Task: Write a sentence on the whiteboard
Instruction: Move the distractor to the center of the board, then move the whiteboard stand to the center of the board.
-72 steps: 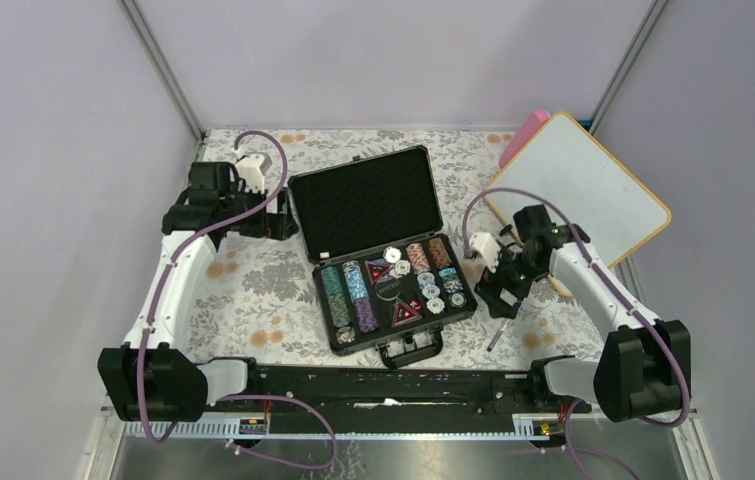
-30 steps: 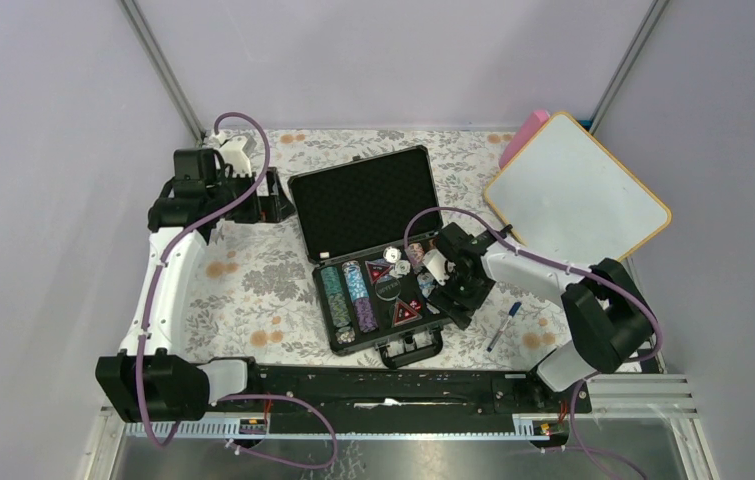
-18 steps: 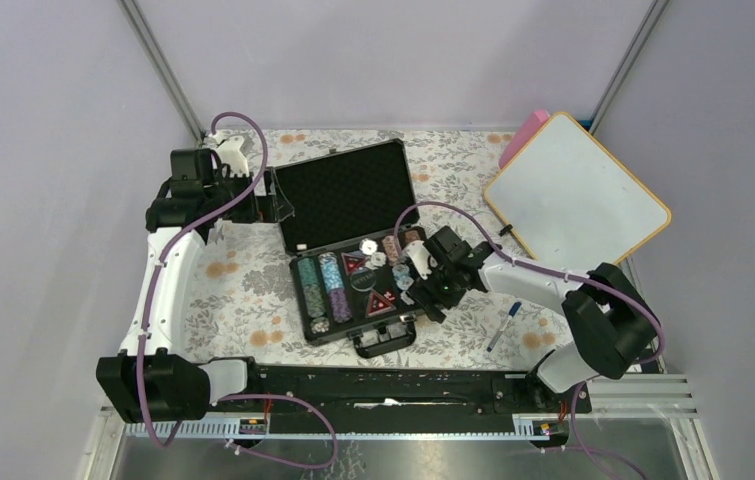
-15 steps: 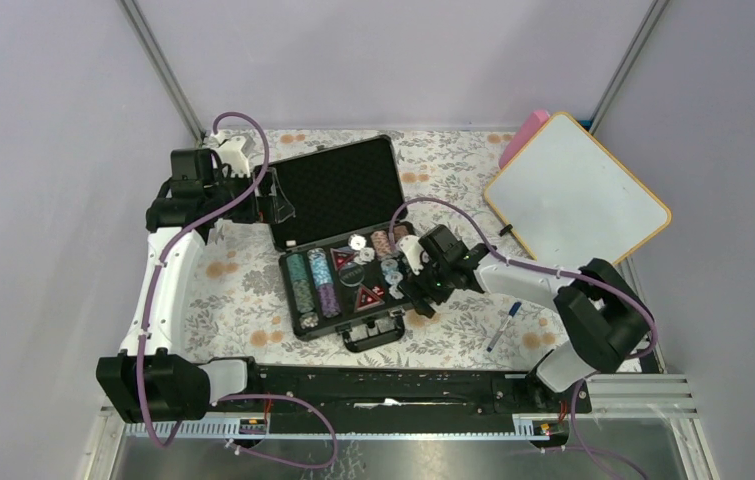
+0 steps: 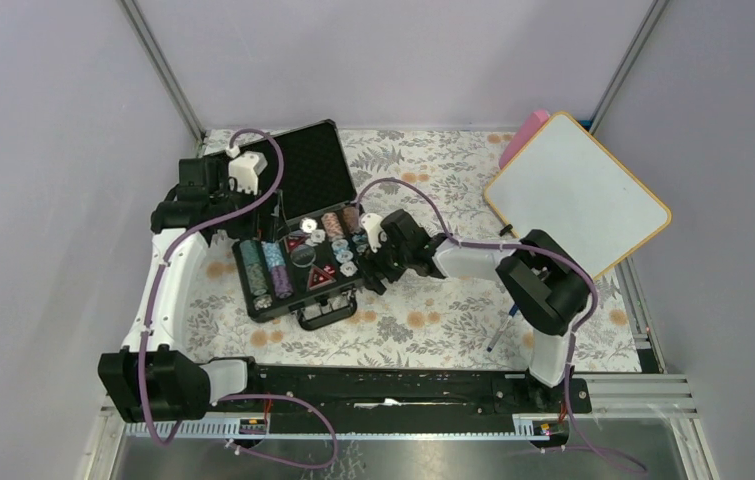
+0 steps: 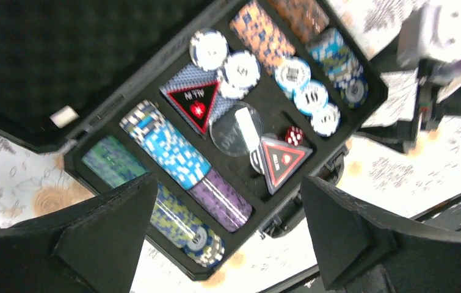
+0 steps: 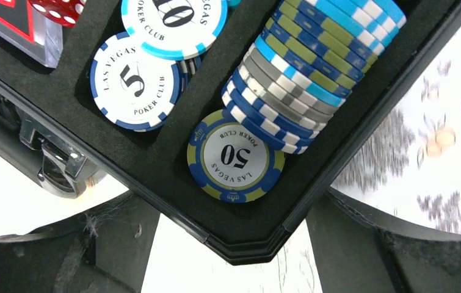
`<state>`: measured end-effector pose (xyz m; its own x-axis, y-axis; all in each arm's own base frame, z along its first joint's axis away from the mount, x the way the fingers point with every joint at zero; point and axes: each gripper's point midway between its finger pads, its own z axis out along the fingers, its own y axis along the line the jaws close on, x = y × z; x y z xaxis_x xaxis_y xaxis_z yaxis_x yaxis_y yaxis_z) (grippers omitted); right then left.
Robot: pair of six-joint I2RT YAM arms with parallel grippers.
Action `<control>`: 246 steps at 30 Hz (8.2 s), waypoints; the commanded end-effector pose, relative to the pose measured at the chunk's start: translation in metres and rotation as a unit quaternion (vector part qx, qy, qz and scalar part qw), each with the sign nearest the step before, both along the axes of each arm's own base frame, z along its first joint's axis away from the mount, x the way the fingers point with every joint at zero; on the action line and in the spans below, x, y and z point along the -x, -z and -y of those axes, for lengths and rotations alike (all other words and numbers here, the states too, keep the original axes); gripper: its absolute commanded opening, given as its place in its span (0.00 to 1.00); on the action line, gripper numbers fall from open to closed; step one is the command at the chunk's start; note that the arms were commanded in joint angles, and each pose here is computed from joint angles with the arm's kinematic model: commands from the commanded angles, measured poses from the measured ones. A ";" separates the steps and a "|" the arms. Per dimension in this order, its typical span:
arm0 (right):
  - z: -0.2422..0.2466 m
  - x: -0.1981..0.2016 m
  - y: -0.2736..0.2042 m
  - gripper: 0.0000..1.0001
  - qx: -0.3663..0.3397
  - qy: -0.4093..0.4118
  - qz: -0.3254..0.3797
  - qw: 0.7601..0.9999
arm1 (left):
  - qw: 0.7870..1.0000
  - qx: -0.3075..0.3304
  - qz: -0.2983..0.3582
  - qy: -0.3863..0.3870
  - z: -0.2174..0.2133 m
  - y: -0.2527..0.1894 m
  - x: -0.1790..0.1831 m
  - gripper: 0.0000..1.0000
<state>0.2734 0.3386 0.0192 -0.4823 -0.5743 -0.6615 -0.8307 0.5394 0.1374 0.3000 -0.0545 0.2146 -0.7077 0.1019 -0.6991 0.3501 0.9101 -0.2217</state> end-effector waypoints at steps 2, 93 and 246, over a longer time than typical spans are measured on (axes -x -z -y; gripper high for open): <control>-0.088 -0.014 -0.052 0.89 -0.154 -0.047 0.031 0.987 | 0.994 -0.103 -0.022 0.025 -0.038 0.030 0.027 0.99; 0.213 -0.048 -0.100 0.62 -0.027 0.524 -0.019 0.851 | 0.994 -0.102 0.046 -0.005 -0.054 0.047 -0.026 0.63; 0.002 0.017 -0.020 0.00 -0.103 0.071 0.090 0.988 | 0.997 -0.002 0.072 -0.023 -0.027 -0.007 -0.031 0.99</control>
<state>0.2639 0.3201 0.0214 -0.4952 -0.3635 -0.7891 -0.7065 0.6971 0.1222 0.3236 -0.0255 0.1957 -0.6679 0.0742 -0.7405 0.3109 0.9318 -0.1871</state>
